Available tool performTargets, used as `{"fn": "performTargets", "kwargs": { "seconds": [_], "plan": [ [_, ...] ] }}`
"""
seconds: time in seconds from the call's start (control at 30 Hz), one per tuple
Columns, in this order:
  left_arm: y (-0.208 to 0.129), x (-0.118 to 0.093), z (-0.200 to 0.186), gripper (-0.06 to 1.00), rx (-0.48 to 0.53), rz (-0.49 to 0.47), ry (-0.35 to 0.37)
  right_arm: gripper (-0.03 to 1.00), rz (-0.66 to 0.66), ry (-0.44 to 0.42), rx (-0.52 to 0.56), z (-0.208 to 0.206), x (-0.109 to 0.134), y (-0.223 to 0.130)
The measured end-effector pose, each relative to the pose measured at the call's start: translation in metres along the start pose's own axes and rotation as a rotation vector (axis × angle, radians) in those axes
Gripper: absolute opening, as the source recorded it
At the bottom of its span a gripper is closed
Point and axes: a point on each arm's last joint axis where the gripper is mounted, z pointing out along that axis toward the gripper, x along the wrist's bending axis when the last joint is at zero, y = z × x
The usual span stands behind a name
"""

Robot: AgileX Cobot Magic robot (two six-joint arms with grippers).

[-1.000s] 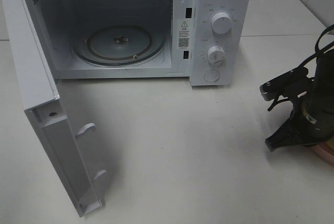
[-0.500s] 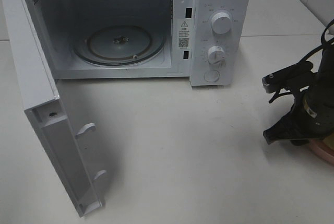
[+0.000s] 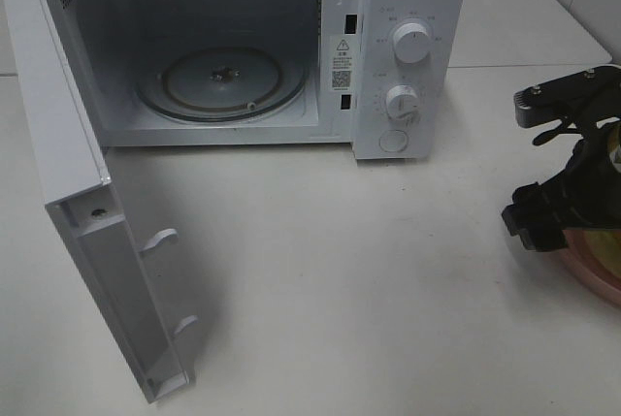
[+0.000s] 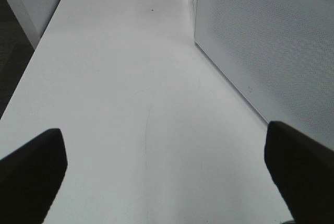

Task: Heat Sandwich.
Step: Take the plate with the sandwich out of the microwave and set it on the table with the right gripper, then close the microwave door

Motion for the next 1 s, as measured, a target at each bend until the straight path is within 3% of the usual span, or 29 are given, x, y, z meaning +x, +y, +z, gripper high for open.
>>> {"fn": "performTargets", "kwargs": {
  "seconds": [0.37,0.67,1.0],
  "plan": [
    [0.000,0.000,0.000,0.97,0.000,0.000,0.000,0.84,-0.016,0.064,-0.003,-0.040,-0.006,-0.011],
    [0.000,0.000,0.000,0.97,0.000,0.000,0.000,0.81,0.009,0.086,-0.059,-0.087,-0.018,-0.034],
    [0.000,0.000,0.000,0.97,0.000,0.000,0.000,0.80,0.006,0.176,-0.120,-0.129,-0.024,-0.066]
  ]
}}
